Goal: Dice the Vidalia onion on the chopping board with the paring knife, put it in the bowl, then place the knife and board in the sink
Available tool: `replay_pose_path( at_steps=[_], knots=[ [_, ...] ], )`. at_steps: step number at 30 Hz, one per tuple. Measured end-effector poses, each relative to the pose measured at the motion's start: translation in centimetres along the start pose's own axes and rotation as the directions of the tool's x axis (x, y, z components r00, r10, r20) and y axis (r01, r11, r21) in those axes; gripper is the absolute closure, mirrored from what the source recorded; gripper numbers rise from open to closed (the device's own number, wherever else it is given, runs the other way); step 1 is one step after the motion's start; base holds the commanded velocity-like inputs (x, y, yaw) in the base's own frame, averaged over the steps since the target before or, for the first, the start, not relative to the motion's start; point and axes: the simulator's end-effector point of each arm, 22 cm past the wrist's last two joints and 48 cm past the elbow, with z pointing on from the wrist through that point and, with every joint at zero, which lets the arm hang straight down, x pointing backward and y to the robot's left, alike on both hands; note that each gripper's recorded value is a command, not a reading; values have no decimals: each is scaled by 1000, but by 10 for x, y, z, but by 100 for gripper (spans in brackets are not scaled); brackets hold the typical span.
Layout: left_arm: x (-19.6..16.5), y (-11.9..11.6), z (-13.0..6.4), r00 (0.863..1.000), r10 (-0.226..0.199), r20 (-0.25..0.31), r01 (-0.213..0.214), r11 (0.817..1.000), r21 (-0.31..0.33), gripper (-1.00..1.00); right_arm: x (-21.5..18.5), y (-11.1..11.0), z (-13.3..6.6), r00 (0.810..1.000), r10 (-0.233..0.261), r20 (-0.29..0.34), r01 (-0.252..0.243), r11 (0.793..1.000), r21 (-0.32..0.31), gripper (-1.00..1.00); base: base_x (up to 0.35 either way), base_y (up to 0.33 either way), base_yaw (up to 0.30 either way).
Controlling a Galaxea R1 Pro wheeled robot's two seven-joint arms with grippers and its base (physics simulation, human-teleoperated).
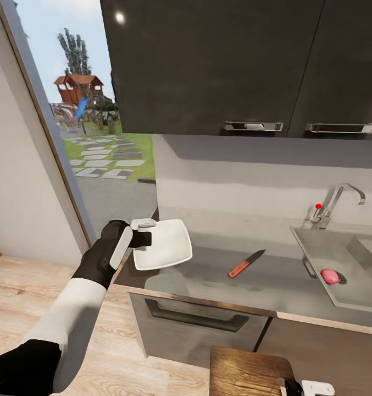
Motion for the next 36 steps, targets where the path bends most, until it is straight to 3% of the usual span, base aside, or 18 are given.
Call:
replay_pose_path(
  at_steps=[7,21,36],
  knots=[
    [0,1,0,1000,1,1,-1,1000,-2,100,10,1,0,999,-2,-45,2,1000,-2,100,0,0,-23],
    [-4,0,-6,1000,1,11,-1,1000,-1,100,6,0,0,999,2,-41,-2,1000,-1,100,0,0,-163],
    [-4,1,-6,1000,1,11,-1,1000,-1,100,6,4,-1,999,4,-42,-4,1000,-5,100,60,0,-12]
  ],
)
